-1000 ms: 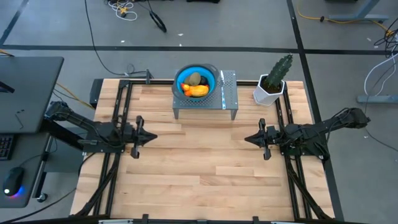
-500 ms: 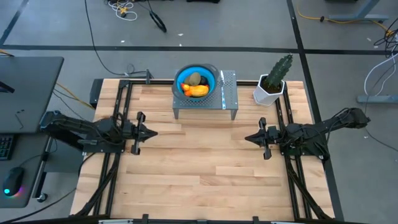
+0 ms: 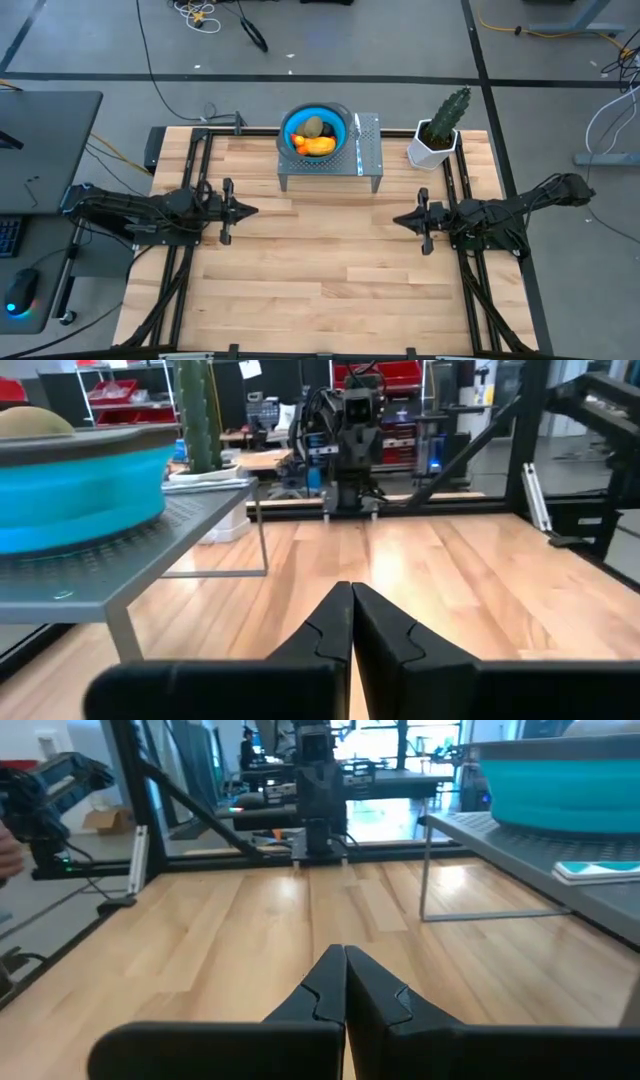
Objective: Pick & Place Fruit
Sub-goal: Return to Home Position
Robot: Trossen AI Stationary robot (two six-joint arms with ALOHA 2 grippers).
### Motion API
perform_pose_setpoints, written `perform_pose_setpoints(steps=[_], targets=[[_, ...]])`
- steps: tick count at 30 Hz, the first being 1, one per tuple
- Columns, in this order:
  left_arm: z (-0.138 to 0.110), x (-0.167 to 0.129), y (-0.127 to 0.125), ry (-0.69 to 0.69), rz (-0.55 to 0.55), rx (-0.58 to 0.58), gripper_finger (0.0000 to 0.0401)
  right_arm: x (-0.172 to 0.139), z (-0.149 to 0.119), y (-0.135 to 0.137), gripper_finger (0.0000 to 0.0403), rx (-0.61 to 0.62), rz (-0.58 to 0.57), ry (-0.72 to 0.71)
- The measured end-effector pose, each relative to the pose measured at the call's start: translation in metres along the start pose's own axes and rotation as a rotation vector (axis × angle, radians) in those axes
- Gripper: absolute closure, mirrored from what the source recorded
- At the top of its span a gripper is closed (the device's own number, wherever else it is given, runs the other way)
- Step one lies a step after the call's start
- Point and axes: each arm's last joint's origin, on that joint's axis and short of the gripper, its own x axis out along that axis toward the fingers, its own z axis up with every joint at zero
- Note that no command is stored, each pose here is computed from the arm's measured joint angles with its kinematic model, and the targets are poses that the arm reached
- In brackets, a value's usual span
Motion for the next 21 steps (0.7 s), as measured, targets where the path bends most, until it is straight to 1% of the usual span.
perform_pose_setpoints(steps=[4,8,10,12,15,18,21], targets=[[-0.001,0.0,0.0,0.009,0.005,0.039,0.0384,0.0,0.0,-0.001,0.0401,0.0,-0.046,-0.004],[-0.007,0.0,0.0,0.074,-0.003,0.062,0.0387,0.0,0.0,-0.002,0.0401,0.0,-0.066,-0.005],[-0.012,-0.001,0.0,0.132,-0.008,0.062,0.0392,0.0,0.0,-0.002,0.0401,0.0,-0.066,-0.005],[-0.016,-0.002,0.0,0.235,-0.013,0.054,0.0395,0.0,0.0,-0.002,0.0401,0.0,-0.066,-0.005],[-0.008,-0.005,0.0,0.311,-0.013,0.037,0.0395,0.0,0.0,-0.002,0.0401,0.0,-0.058,-0.004],[-0.002,-0.006,0.001,0.343,-0.013,0.012,0.0386,0.0,0.0,-0.002,0.0401,0.0,-0.058,-0.003],[0.0,-0.007,0.002,0.354,0.04,-0.001,0.0384,0.0,-0.001,-0.002,0.0401,-0.003,-0.059,0.012]])
